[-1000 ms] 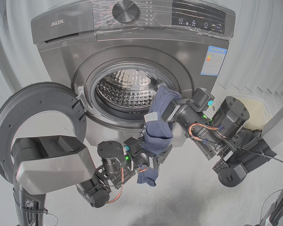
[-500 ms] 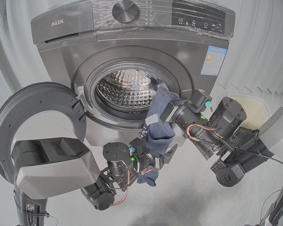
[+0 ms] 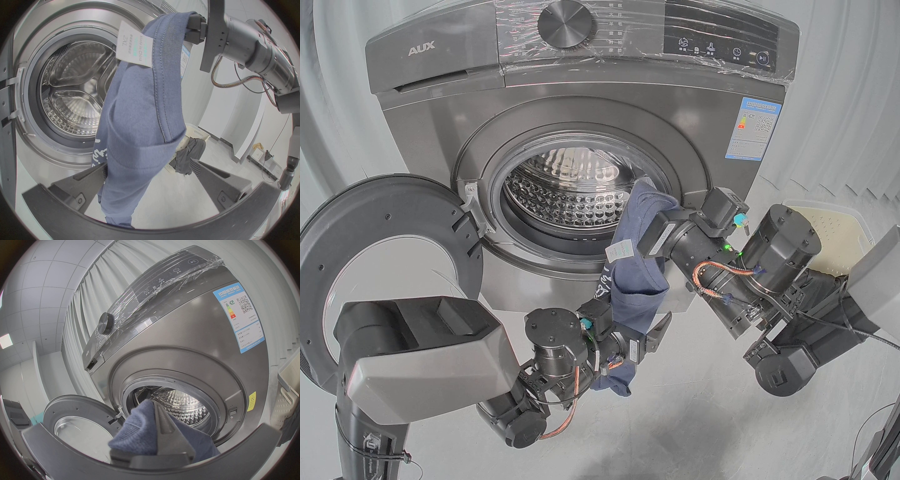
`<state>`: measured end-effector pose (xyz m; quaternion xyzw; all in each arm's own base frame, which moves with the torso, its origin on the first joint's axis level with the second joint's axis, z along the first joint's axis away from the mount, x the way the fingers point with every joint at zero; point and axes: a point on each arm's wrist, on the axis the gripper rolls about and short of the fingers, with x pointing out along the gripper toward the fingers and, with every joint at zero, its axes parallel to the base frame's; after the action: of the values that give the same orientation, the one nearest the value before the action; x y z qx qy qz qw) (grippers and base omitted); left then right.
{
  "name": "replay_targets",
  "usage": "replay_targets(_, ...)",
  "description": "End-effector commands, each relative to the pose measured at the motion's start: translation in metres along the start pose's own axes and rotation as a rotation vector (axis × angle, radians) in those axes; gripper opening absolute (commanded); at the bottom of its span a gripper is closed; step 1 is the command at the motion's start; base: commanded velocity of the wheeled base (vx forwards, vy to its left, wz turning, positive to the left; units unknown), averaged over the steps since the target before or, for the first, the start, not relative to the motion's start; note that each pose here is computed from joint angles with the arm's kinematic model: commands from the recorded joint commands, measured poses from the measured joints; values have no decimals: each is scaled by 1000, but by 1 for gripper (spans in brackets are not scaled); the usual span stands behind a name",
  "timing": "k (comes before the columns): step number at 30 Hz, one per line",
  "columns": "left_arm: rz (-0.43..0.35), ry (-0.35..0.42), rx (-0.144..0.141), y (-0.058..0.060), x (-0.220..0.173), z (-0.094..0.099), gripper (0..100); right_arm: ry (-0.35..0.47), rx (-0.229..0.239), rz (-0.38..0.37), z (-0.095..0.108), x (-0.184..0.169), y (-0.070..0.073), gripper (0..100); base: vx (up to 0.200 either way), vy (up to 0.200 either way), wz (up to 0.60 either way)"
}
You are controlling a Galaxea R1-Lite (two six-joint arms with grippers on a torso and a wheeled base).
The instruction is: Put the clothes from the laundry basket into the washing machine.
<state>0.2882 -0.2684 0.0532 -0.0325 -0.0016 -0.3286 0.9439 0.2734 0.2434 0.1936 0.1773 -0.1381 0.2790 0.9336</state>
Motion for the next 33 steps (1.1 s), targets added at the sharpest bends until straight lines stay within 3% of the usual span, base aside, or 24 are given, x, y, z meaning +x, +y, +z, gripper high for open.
replay_targets(1,7,-14,-2,3,11,-6,100,4,2,4,-1,0,2,0,0,0,0)
replay_targets(5,46,-54,-7,18,27,-8,100,9,9,21,-3,-3,8,0,0,0,0)
replay_targets(11,114,-92,-15,30,34,-2,100,10,10,25,-3,-4,10,0,0,0,0)
replay_targets(18,140,-77,-14,38,21,5,100,10,5,10,-3,-3,4,0,0,0,0)
replay_targets(28,197,-49,-17,64,-4,16,100,7,6,8,-1,-3,3,0,0,0,0)
replay_targets(33,200,-46,-27,67,-11,20,100,11,8,7,-2,-4,3,0,0,0,0)
